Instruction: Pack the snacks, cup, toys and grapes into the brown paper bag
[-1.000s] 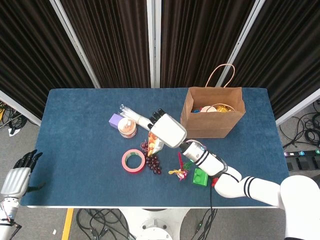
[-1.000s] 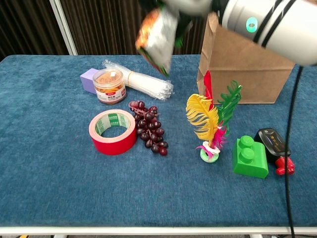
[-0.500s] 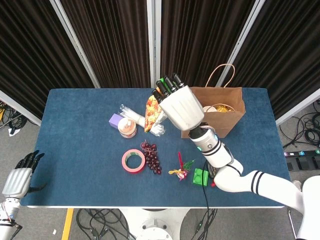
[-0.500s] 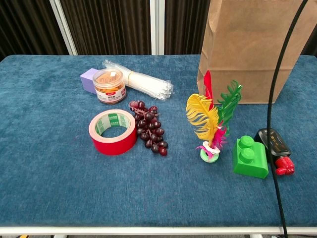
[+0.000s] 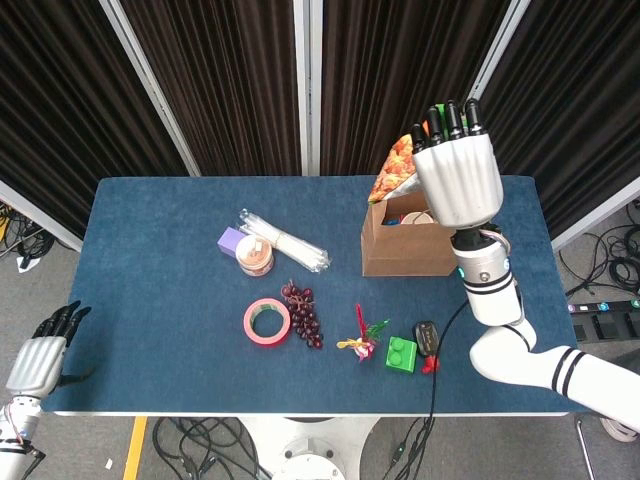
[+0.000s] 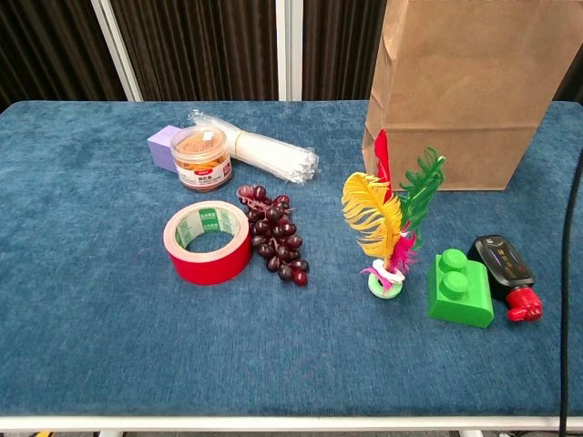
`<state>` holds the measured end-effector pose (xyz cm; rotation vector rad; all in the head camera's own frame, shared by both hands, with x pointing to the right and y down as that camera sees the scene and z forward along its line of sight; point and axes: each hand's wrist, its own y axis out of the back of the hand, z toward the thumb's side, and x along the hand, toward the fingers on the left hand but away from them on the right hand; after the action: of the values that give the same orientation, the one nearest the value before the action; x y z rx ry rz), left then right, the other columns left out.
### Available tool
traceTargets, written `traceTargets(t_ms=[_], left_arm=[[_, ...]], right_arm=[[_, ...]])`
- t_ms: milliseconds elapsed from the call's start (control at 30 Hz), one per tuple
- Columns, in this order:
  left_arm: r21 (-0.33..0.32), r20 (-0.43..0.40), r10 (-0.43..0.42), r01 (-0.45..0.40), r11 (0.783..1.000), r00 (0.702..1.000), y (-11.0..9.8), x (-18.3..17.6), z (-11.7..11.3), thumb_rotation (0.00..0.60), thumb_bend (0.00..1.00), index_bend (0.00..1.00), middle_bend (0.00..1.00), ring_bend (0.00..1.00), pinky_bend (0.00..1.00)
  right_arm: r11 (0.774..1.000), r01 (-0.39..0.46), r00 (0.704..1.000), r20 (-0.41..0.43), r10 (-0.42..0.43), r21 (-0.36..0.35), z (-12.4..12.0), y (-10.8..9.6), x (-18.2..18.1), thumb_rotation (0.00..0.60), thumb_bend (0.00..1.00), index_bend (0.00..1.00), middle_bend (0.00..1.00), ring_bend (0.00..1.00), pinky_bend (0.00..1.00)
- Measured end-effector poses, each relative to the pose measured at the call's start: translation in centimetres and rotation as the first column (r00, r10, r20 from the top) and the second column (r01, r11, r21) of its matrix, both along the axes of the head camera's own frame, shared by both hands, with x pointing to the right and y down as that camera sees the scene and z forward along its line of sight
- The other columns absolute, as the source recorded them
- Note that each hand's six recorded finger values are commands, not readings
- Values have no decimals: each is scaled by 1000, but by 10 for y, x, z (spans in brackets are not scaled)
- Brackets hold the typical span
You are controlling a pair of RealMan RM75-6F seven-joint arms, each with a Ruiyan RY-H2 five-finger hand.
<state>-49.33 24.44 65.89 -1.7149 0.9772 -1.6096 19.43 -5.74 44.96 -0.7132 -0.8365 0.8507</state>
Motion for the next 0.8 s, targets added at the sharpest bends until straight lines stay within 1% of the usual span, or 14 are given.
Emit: traceTargets(t_ms=[200,267,400,800], left_arm=[[2,0,-3,3,1000,1000,0,-1,0,600,232,138,133,27,167],[4,0,-7,7,1000,1000,0,-2,-1,600,233,138,133,27,167],[3,0,-8,8,1000,1000,1,-2,-1,600,232,137,133,27,167],[-1,2,-5,5,1000,1000,2,-4,0,600,233,138,133,28,167]], right_arm=[[996,-91,990,-108,90,-5,21,-4,25,600,259,765,593,452,487],[994,-109,985,-136,107,-10,27,-4,30,600,259,765,593,452,482],[989,-145,969,-207,135,-35,48,-5,41,600,262,765,593,452,471],[977,-190,955,-250,159,-102,89,-8,53,600,261,748,593,451,464]])
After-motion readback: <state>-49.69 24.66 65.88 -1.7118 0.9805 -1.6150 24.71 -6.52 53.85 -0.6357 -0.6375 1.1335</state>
